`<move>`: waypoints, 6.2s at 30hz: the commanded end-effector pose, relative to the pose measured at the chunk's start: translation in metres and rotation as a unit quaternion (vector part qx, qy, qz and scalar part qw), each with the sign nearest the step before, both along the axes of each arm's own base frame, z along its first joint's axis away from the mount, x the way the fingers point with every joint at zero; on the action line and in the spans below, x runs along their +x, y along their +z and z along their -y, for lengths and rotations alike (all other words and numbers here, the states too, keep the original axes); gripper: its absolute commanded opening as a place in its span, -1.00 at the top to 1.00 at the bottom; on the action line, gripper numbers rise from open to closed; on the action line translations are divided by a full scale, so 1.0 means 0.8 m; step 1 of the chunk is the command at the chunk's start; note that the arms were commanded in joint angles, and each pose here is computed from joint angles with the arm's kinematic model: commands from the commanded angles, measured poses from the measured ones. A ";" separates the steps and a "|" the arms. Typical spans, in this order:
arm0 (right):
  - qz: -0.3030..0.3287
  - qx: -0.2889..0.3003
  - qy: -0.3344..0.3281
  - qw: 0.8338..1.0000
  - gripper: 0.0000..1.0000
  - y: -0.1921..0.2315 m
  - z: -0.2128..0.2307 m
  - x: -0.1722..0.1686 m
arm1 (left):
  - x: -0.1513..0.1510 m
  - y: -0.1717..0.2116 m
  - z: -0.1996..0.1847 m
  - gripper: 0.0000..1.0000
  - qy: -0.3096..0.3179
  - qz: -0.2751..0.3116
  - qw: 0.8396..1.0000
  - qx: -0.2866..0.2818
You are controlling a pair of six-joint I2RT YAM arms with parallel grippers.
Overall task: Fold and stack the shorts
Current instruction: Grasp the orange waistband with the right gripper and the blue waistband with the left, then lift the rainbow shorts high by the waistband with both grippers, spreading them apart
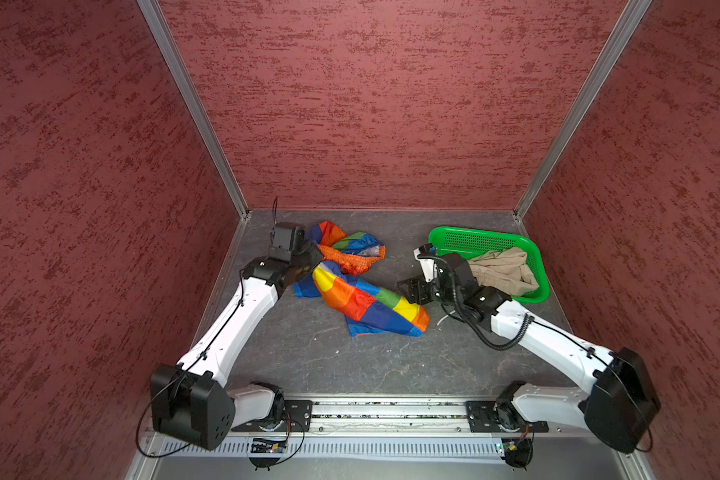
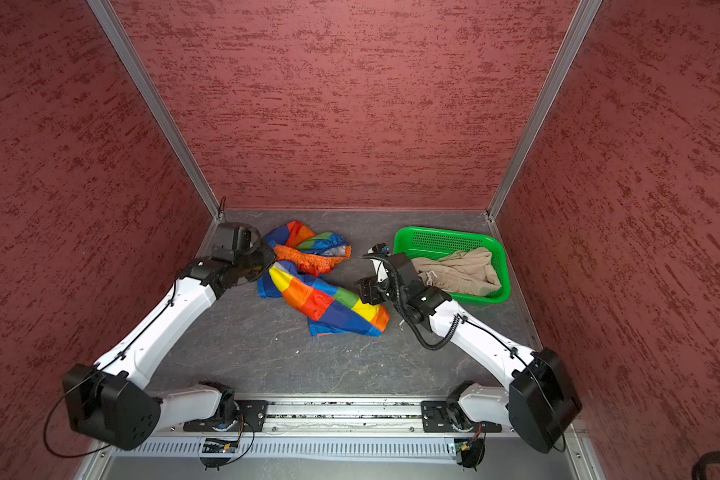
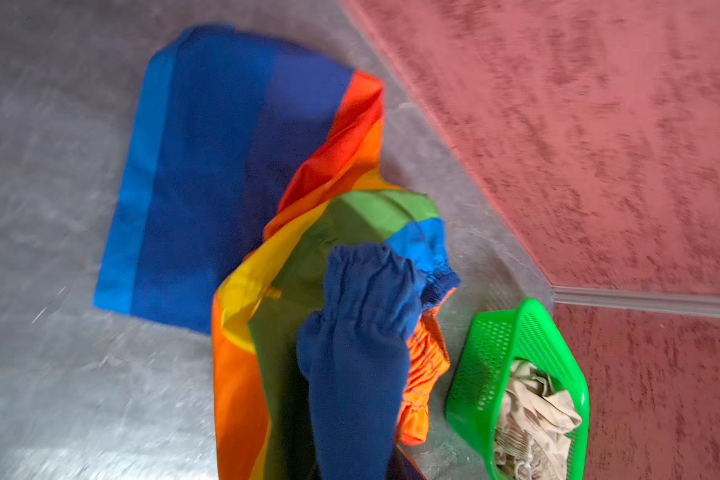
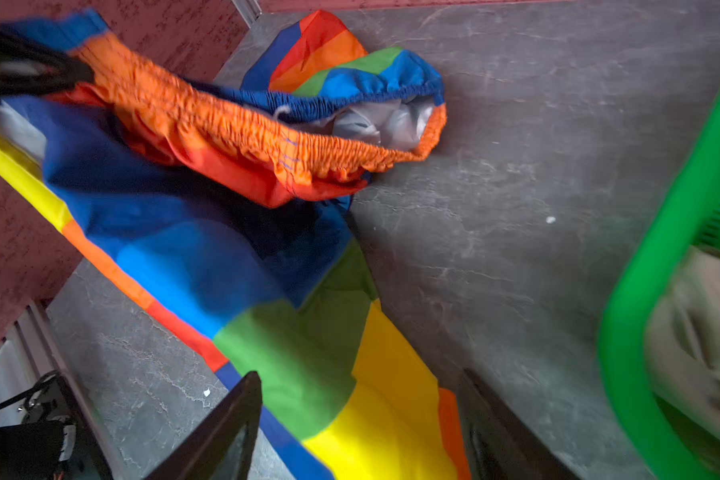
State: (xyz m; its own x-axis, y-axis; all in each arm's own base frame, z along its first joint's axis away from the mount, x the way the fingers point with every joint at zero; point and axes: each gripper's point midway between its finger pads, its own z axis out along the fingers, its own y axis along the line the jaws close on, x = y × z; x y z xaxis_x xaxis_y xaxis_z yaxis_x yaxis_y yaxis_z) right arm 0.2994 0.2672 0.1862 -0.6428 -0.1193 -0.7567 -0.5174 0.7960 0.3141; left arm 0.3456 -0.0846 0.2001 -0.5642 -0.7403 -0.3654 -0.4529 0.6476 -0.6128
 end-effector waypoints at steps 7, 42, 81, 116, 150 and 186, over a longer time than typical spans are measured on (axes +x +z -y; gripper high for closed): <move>0.126 -0.012 0.131 0.983 -0.64 0.044 -0.138 -0.023 | -0.054 -0.033 -0.040 0.91 0.092 0.004 0.995 -0.034; -0.045 0.034 0.270 0.961 1.00 -0.132 -0.233 -0.115 | 0.012 0.055 -0.008 0.18 -0.093 0.051 0.994 -0.031; -0.074 0.089 0.200 0.973 1.00 -0.121 -0.170 -0.072 | -0.073 -0.067 0.060 0.67 -0.305 -0.152 0.925 0.170; -0.041 0.088 0.127 0.987 0.00 -0.077 -0.119 -0.055 | -0.011 0.072 0.065 1.00 -0.231 -0.011 0.955 0.186; -0.083 -0.058 0.019 0.995 -0.37 -0.182 -0.004 -0.056 | 0.025 0.220 0.077 1.00 -0.227 0.099 0.959 0.138; 0.334 0.153 -0.225 0.902 1.00 0.505 0.175 0.228 | 0.002 0.512 0.017 1.00 -0.127 0.422 0.884 0.153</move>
